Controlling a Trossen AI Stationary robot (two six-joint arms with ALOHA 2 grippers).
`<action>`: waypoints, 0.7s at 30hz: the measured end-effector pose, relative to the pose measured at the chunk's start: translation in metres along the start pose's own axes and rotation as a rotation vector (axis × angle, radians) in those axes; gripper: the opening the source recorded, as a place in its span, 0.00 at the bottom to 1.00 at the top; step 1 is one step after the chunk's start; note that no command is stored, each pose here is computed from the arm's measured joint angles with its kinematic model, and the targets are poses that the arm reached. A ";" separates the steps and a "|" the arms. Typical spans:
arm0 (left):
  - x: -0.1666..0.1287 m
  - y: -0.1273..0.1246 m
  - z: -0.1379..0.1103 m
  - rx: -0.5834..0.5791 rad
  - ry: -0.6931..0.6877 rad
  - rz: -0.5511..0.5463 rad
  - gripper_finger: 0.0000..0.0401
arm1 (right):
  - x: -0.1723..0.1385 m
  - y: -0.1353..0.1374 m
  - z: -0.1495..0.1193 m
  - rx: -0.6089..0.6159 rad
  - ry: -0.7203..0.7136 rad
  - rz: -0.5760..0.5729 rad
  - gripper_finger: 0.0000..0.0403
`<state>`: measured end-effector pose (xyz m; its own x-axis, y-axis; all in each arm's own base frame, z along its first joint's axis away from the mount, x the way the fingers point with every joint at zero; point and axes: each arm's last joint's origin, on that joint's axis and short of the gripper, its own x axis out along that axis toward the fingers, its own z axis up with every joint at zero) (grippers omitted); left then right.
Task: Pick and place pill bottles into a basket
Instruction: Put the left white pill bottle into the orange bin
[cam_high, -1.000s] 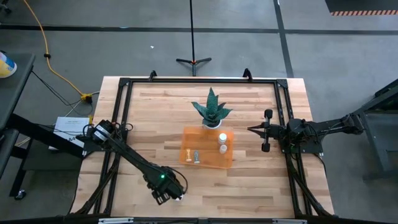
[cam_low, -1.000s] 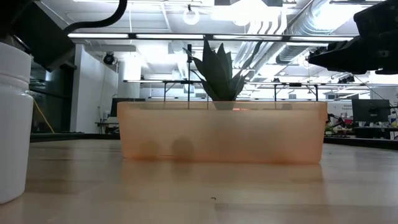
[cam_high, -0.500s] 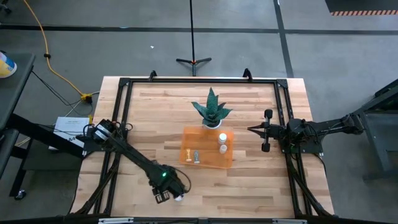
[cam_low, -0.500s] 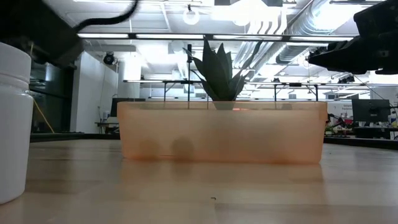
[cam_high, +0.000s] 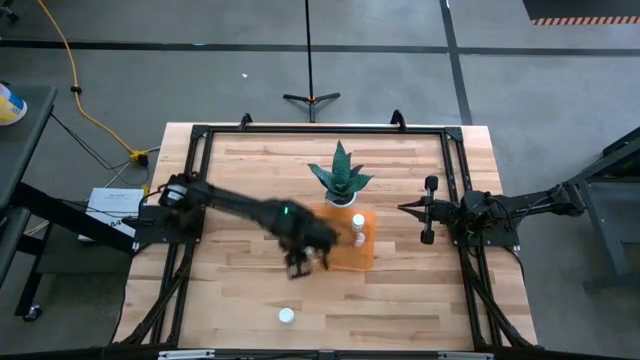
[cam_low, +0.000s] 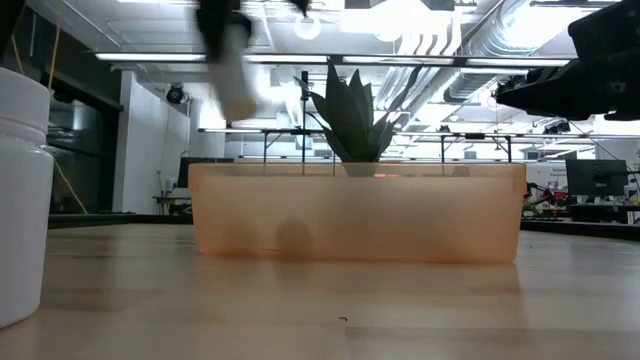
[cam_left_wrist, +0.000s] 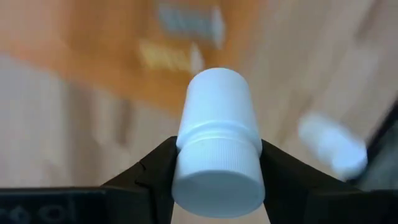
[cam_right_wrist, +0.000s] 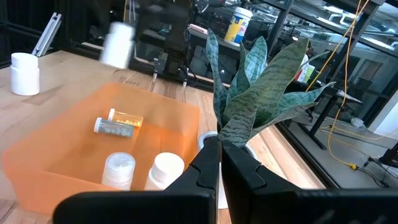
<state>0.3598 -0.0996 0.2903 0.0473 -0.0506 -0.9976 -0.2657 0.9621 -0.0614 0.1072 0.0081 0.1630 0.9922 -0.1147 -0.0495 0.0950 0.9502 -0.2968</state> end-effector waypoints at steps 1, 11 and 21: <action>-0.006 0.007 0.008 -0.006 -0.059 0.017 0.54 | 0.000 0.000 0.000 0.000 0.000 0.000 0.02; 0.011 0.072 0.066 0.034 -0.175 0.037 0.54 | 0.000 0.000 -0.001 -0.002 0.006 0.002 0.02; 0.063 0.081 0.082 0.076 -0.001 0.040 0.54 | 0.000 0.000 -0.001 -0.006 0.008 0.003 0.02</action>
<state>0.4207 -0.0031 0.2253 0.0387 -0.0112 -0.9992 -0.1941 0.9808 -0.0185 0.1072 0.0081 0.1622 0.9917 -0.1144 -0.0578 0.0919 0.9488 -0.3023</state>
